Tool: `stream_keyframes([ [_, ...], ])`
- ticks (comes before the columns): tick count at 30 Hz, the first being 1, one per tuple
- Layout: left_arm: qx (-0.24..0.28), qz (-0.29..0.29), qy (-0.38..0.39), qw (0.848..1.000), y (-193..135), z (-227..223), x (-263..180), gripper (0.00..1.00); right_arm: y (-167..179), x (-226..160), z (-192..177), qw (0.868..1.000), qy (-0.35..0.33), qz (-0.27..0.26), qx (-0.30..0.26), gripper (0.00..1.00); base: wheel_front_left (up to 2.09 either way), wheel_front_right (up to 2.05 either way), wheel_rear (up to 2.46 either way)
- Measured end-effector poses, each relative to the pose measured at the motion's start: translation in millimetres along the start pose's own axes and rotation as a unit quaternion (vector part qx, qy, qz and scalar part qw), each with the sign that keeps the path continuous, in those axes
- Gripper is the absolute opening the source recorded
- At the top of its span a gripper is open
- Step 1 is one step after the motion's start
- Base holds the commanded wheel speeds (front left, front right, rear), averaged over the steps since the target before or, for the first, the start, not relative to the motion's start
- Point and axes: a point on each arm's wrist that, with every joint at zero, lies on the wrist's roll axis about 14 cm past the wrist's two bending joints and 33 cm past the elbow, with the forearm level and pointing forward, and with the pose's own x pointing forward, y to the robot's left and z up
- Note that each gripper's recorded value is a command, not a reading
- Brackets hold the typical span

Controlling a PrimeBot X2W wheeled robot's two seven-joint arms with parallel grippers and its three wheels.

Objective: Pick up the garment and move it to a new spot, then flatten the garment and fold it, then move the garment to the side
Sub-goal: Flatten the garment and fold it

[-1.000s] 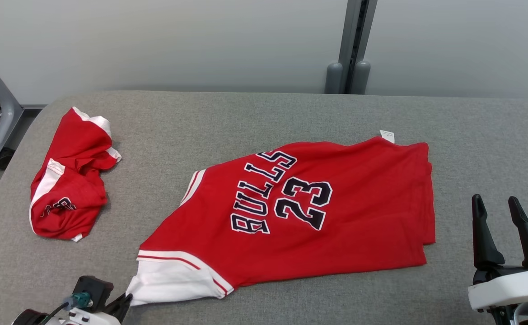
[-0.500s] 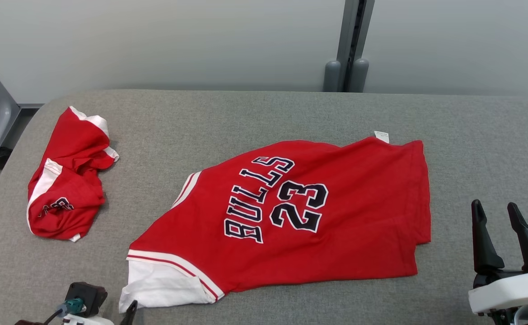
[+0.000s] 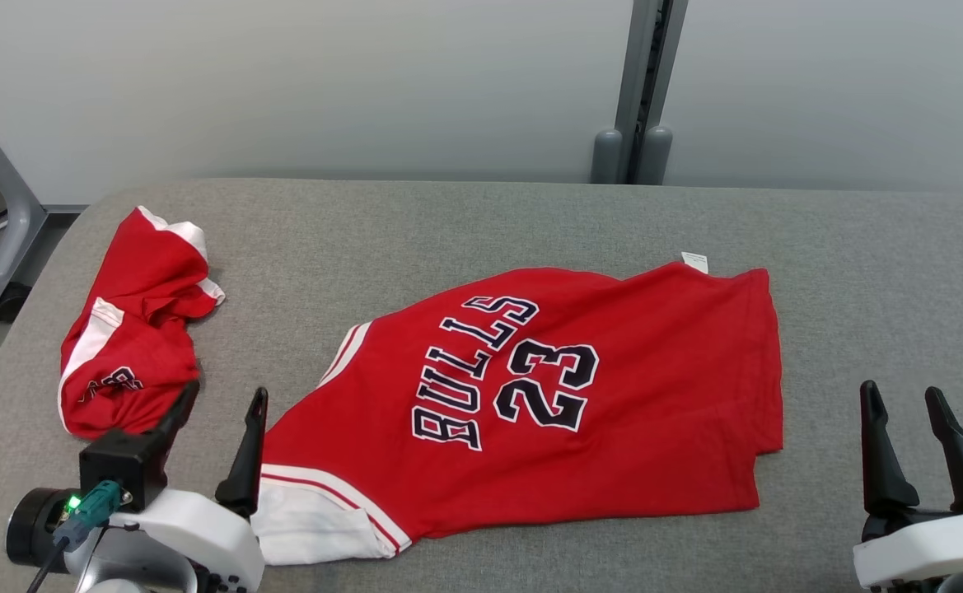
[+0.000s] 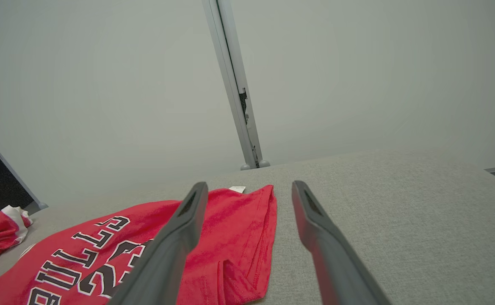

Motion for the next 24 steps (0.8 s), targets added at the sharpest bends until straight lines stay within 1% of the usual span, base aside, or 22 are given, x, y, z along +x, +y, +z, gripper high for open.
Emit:
stream_keyframes([
  [4,-0.041,0.026,-0.076,0.996,-2.4,32.2,6.0,1.0,-4.3,-7.3,-7.4,1.0,0.01,-0.01,0.004,1.0,0.0,0.0,0.0],
  [7,-0.067,0.037,-0.112,0.991,-7.1,43.6,7.4,1.0,-7.4,-13.2,-12.9,1.0,0.018,-0.017,0.008,1.0,0.0,0.0,0.0],
  [12,-0.077,0.016,-0.109,0.991,-21.5,38.7,13.5,1.0,-7.1,-15.4,-22.2,0.999,0.035,-0.019,0.014,1.0,0.0,0.0,0.0],
  [14,-0.075,0.017,-0.107,0.991,-19.4,36.8,15.5,1.0,-8.2,-16.5,-37.4,0.997,0.07,-0.021,0.02,1.0,0.0,0.0,0.0],
  [16,-0.074,0.017,-0.11,0.991,-18.0,39.0,18.0,1.0,-3.0,-18.6,-61.7,0.991,0.127,-0.014,0.025,1.0,0.0,0.0,0.0],
  [20,-0.075,0.018,-0.108,0.991,-16.8,37.9,19.8,1.0,11.7,-18.0,-99.8,0.974,0.225,0.013,0.03,1.0,0.0,0.0,0.0],
  [24,-0.077,0.026,-0.101,0.992,-11.1,33.1,17.6,1.0,22.1,-12.6,-119.6,0.959,0.279,0.03,0.036,1.0,0.0,0.0,0.0],
])
